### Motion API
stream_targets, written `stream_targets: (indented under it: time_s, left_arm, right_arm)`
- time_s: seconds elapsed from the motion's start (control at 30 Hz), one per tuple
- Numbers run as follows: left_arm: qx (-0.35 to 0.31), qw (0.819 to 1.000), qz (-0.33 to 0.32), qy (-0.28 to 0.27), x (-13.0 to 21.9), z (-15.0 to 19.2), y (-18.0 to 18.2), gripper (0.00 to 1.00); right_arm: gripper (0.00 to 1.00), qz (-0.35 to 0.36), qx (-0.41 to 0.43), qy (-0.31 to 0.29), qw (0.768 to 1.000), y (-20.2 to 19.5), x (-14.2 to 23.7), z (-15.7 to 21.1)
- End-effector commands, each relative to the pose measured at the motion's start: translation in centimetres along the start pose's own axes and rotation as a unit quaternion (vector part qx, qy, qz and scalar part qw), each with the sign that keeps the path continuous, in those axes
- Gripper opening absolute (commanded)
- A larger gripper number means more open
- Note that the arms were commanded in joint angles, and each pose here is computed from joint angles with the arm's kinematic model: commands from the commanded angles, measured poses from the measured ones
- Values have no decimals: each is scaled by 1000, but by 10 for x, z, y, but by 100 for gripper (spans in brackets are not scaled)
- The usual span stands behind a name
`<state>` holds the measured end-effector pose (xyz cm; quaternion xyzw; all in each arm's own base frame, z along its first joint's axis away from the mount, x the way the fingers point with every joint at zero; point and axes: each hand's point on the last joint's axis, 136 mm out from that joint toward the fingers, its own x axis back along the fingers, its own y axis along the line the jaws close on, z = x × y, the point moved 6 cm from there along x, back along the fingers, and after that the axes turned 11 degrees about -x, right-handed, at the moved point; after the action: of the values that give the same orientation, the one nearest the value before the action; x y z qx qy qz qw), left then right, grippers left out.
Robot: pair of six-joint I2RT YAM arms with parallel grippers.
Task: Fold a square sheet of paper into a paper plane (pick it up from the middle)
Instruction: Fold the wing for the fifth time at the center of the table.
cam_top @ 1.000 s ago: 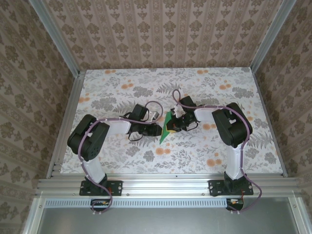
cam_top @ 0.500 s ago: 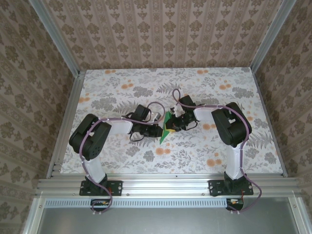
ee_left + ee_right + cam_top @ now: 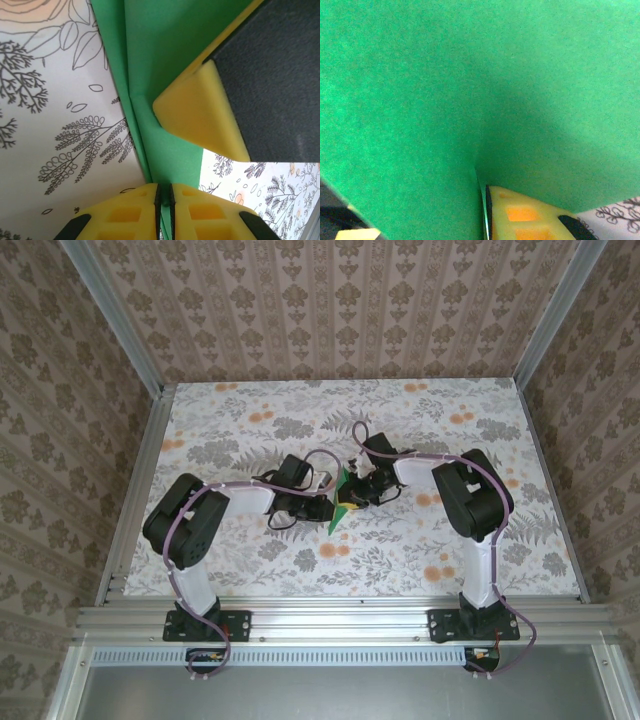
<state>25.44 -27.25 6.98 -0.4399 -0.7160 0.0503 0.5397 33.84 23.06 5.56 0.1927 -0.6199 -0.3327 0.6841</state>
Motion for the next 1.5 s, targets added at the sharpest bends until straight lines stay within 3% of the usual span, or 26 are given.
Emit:
stream_targets:
  time_s: [0.0,0.6,1.07,1.27,1.47]
  left_arm:
    - [-7,1000,-10,20,-5,3,1,16]
    - [-47,994,-66,68,-13,19,-4,17]
    - [-115,969,-178,130,-18,33,-8,19]
    - [-112,984,-118,66,2,10,-36,26]
    - [-63,997,-50,-15,26,-12,-44,24]
  right_arm:
    - [16,161,-81,-7,983,-72,-20,7]
    - [14,184,-100,-14,978,-80,-25,7]
    - [14,188,-107,-18,976,-83,-25,7]
    - [14,188,-106,-18,976,-83,-25,7]
    - [14,185,-105,-17,977,-83,-26,7]
